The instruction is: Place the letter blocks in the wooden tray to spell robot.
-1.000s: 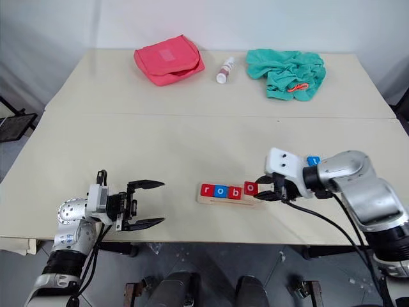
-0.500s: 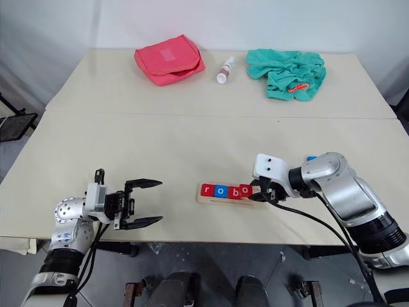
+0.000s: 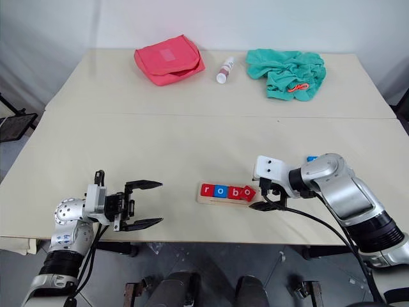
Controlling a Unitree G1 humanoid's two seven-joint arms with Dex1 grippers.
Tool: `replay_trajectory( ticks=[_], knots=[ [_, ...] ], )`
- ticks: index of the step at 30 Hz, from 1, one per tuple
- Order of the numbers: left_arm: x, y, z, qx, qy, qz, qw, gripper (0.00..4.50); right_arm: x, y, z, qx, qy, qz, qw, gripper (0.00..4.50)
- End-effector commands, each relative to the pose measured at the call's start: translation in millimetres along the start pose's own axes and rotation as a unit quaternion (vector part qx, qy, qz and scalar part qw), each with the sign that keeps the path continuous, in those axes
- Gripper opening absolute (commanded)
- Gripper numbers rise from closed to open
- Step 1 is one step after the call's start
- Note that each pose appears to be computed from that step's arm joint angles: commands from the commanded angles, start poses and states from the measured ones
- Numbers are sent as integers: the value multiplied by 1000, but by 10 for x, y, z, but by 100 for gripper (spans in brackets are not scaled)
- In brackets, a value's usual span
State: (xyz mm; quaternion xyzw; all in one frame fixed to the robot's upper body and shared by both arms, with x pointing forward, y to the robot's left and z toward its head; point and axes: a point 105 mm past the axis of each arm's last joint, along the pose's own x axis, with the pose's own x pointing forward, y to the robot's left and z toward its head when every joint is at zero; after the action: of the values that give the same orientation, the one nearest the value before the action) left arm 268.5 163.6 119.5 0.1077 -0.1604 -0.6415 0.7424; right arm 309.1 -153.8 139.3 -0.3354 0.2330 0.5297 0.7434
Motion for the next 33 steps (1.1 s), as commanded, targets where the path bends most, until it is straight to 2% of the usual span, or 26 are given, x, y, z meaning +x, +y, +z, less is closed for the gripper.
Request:
replay_trajectory(
  ticks=[1, 2, 5, 12, 13, 16, 26, 33],
  knots=[
    [15, 26, 56, 21, -2, 3, 1000, 450, -115, -46, 250, -4, -47, -26, 999, 448],
    [19, 28, 53, 21, -2, 4, 1000, 450, -116, -39, 254, 3, -49, -28, 998, 448],
    [32, 28, 54, 22, -4, 5, 1000, 450, -133, 17, 279, 12, -59, -31, 998, 385],
    [35, 29, 57, 22, -5, 5, 1000, 450, -97, 154, 292, 39, -66, -38, 996, 137],
    [37, 30, 58, 22, -5, 4, 1000, 450, -80, 173, 299, 41, -69, -37, 996, 91],
    [43, 31, 62, 23, -6, 3, 1000, 450, -45, 211, 302, 47, -71, -32, 996, 2],
    [50, 40, 73, 26, -5, 2, 1000, 450, 89, 241, 128, 55, -47, -20, 997, 2],
    [48, 40, 69, 26, -4, 5, 1000, 450, 15, 195, 34, 41, -30, -28, 998, 2]
  ],
)
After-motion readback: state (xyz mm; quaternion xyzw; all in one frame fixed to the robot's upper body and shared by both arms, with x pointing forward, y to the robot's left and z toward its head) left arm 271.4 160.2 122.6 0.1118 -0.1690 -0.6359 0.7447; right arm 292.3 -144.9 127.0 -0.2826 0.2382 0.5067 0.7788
